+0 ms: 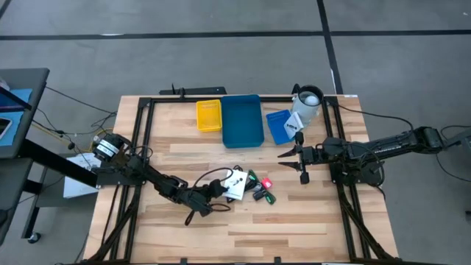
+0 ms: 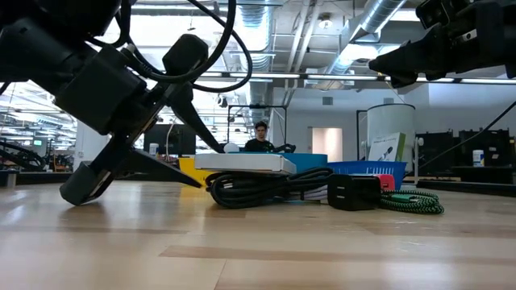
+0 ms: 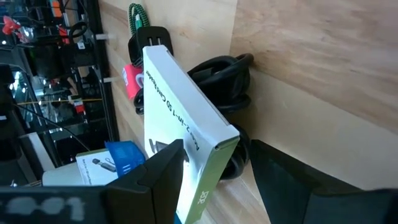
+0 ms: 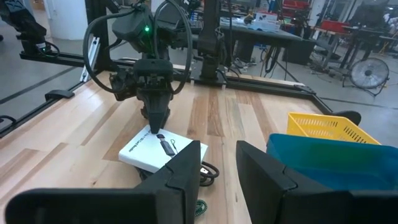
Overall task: Pick and place items into bin
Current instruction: Put the white card reader box into the blue basket
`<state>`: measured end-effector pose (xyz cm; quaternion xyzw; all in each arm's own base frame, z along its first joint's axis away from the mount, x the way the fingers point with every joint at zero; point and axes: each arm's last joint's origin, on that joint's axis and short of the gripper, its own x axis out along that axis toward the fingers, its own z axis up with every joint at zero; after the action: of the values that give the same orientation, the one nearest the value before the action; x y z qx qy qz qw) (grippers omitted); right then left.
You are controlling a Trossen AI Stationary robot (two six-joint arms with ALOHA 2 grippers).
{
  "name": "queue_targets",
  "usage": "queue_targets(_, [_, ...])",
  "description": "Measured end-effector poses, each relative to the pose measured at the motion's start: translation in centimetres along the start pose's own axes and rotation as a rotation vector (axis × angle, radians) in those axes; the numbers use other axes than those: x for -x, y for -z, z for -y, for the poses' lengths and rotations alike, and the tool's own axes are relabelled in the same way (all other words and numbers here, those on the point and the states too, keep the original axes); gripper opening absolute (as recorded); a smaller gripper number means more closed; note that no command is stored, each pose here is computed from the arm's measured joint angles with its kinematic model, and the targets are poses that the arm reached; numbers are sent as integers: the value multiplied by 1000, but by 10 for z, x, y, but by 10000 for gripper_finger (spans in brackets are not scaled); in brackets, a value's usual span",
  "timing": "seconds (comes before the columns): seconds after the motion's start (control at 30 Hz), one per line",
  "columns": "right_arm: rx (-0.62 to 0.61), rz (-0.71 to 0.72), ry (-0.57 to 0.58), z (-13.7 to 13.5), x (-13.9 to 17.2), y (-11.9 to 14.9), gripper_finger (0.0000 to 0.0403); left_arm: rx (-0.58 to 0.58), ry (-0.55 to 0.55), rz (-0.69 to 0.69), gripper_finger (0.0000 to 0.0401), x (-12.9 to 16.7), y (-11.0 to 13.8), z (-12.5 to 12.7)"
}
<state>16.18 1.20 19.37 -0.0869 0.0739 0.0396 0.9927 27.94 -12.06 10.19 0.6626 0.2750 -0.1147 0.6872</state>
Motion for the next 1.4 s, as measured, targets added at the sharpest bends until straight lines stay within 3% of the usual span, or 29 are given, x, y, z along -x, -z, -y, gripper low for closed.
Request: queue_targets(1.4, [0, -2, -1, 0, 0, 0, 99, -38, -55, -70, 83, 9, -10, 3])
